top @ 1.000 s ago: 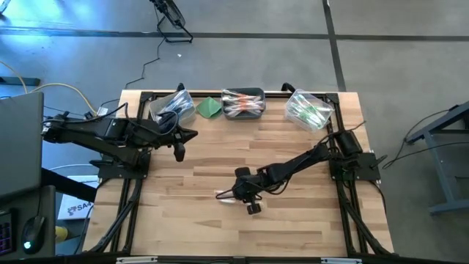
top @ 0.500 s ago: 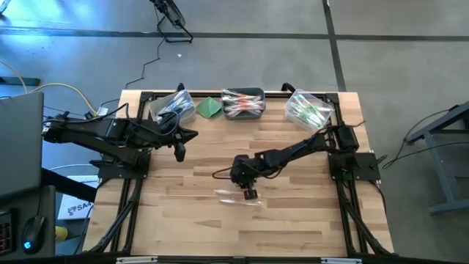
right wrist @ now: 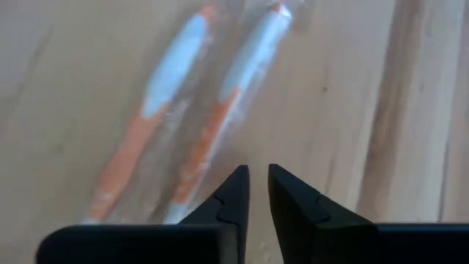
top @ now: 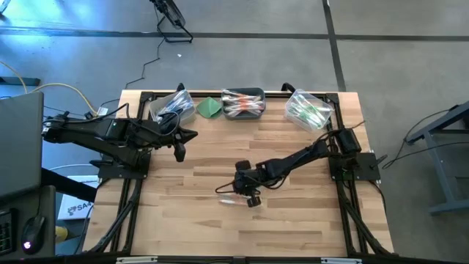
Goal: Pick & Place Toothbrushes
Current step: Put the top orange toothbrush into the blue bin
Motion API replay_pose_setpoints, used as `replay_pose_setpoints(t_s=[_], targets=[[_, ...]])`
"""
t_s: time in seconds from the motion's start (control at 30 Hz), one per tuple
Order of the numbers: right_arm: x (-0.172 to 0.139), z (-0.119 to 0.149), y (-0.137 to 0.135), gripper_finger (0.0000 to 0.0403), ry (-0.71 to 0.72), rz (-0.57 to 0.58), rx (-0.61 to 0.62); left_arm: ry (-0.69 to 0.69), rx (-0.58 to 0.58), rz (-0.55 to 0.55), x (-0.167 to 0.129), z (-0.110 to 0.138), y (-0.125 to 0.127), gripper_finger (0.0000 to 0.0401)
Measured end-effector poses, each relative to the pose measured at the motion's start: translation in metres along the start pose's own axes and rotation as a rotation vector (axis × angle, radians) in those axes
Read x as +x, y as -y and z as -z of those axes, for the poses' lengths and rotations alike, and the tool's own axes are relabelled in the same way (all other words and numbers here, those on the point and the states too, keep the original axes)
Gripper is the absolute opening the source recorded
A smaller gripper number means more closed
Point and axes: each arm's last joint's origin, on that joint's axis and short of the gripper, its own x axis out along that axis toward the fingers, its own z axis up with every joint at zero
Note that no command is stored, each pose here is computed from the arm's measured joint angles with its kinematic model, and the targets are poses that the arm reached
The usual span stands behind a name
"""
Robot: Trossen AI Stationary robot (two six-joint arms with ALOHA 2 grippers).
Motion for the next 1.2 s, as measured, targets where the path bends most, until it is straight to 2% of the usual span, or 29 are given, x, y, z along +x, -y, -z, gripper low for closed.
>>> replay_pose_setpoints(t_s=[0.23, 0.3, 0.4, 1.2], targets=[[-0.014, -0.011, -0.013, 0.0006, 0.066, -0.022, -0.044, 0.000, -0.049, 0.000, 0.000, 0.000, 0.000, 0.0000], [-0.017, -0.012, -0.017, 0.0004, 0.074, -0.031, -0.052, 0.000, -0.049, 0.000, 0.000, 0.000, 0.000, 0.0000], [-0.021, -0.016, -0.019, 0.0003, 0.110, -0.114, -0.047, 0.000, -0.050, 0.000, 0.000, 0.000, 0.000, 0.0000], [-0.001, -0.005, -0.019, 0.0002, 0.046, -0.130, -0.025, -0.001, -0.050, 0.000, 0.000, 0.000, 0.000, 0.0000]])
